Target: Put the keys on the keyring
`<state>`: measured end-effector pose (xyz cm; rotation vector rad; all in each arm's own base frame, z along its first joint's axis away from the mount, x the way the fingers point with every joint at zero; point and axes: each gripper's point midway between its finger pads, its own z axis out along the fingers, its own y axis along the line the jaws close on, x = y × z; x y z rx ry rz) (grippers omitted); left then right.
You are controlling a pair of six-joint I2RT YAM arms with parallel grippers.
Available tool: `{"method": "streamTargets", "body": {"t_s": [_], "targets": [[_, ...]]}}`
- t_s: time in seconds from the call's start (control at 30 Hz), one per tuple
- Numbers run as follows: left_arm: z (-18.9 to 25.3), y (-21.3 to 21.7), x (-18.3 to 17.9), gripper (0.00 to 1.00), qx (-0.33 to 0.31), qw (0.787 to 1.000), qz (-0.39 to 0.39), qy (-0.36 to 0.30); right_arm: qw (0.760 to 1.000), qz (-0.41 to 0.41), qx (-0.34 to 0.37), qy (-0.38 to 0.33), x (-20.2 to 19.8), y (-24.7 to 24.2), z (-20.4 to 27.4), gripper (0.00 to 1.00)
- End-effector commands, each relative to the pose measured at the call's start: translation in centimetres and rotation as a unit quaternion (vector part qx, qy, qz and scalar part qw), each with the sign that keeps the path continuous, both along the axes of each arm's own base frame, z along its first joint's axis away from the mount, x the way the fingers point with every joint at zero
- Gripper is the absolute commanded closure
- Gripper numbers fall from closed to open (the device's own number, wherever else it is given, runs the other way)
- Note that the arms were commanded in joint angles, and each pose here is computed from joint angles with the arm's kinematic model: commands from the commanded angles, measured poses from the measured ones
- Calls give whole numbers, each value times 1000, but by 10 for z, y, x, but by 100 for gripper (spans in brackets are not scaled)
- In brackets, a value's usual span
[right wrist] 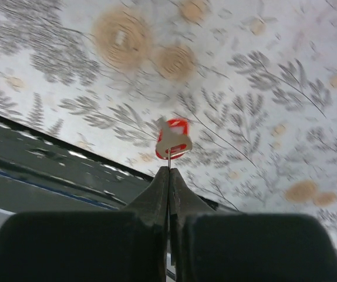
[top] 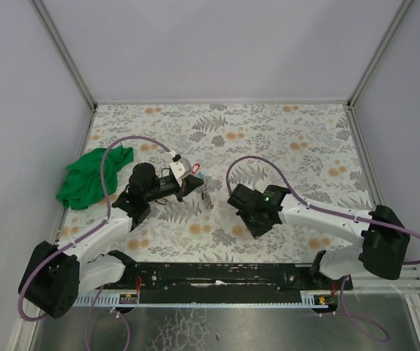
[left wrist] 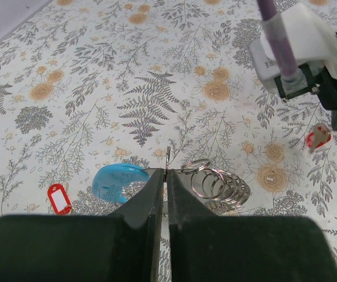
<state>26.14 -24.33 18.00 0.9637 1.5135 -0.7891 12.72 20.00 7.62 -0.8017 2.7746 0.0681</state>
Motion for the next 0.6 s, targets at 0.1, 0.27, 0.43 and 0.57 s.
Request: {"method": "streamTargets", "body": {"t_s": [0.1, 0.27, 0.43, 0.57], "targets": [[24, -1, 1, 100, -13, 999, 1, -37, 994, 0, -101, 49, 17, -43, -7, 99], [25, 0, 1, 100, -12, 999, 4, -39, 990, 43, -111, 80, 52, -27, -30, 97], [25, 0, 0, 100, -10, 999, 4, -39, 990, 60, -106, 78, 97, -5, -44, 95], [25, 0, 0, 100, -8, 999, 5, -41, 990, 62, -105, 70, 125, 6, -53, 86]]}}
